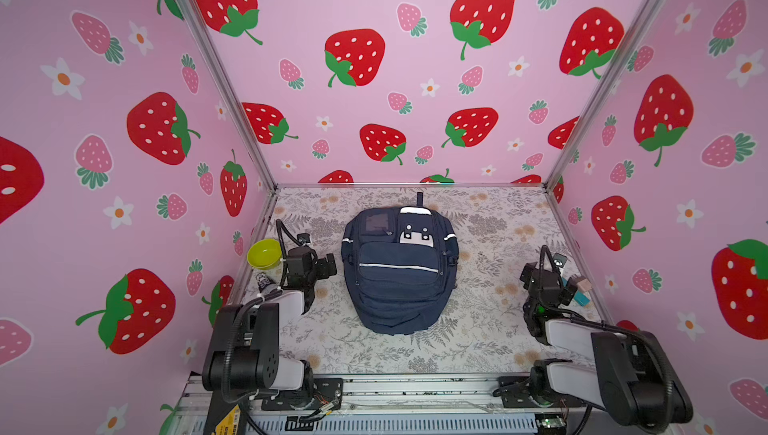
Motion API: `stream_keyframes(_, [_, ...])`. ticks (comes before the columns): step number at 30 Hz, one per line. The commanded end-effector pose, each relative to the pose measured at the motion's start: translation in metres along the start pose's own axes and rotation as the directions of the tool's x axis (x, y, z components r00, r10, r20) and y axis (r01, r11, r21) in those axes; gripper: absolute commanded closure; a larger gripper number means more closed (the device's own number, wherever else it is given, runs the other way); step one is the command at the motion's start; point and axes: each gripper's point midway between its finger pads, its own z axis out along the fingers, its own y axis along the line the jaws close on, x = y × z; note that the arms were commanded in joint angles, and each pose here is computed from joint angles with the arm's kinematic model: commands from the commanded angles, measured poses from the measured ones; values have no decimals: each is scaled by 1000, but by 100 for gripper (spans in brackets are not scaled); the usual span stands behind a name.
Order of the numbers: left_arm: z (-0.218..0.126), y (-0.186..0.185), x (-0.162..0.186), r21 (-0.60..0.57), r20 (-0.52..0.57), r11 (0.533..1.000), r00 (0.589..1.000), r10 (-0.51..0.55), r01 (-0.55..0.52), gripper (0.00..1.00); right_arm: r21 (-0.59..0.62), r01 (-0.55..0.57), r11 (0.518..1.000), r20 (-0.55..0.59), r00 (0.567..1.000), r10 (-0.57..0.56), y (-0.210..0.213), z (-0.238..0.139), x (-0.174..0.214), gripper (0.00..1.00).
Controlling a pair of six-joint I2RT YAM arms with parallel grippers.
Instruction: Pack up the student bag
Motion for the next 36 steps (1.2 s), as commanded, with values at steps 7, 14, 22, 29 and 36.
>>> stream_keyframes(7, [7, -16, -23, 106, 111, 992, 993, 51, -63, 1, -403, 161, 901, 155, 982, -107, 93, 14, -23, 0])
stream_keyframes(14, [9, -9, -23, 24, 104, 998, 993, 58, -61, 1, -399, 160, 903, 169, 981, -99, 93, 14, -25, 0])
stream_keyframes(22, [7, -10, -24, 12, 112, 998, 991, 66, -68, 1, -377, 169, 910, 183, 977, -106, 92, 11, -27, 0])
stream_keyframes(29, [8, -11, -23, 11, 108, 998, 992, 68, -70, 1, -377, 170, 911, 183, 977, -107, 92, 11, -27, 0])
stream_keyframes(36, [8, -11, -23, 11, 109, 998, 992, 68, -70, 1, -377, 169, 911, 182, 977, -106, 92, 11, -27, 0])
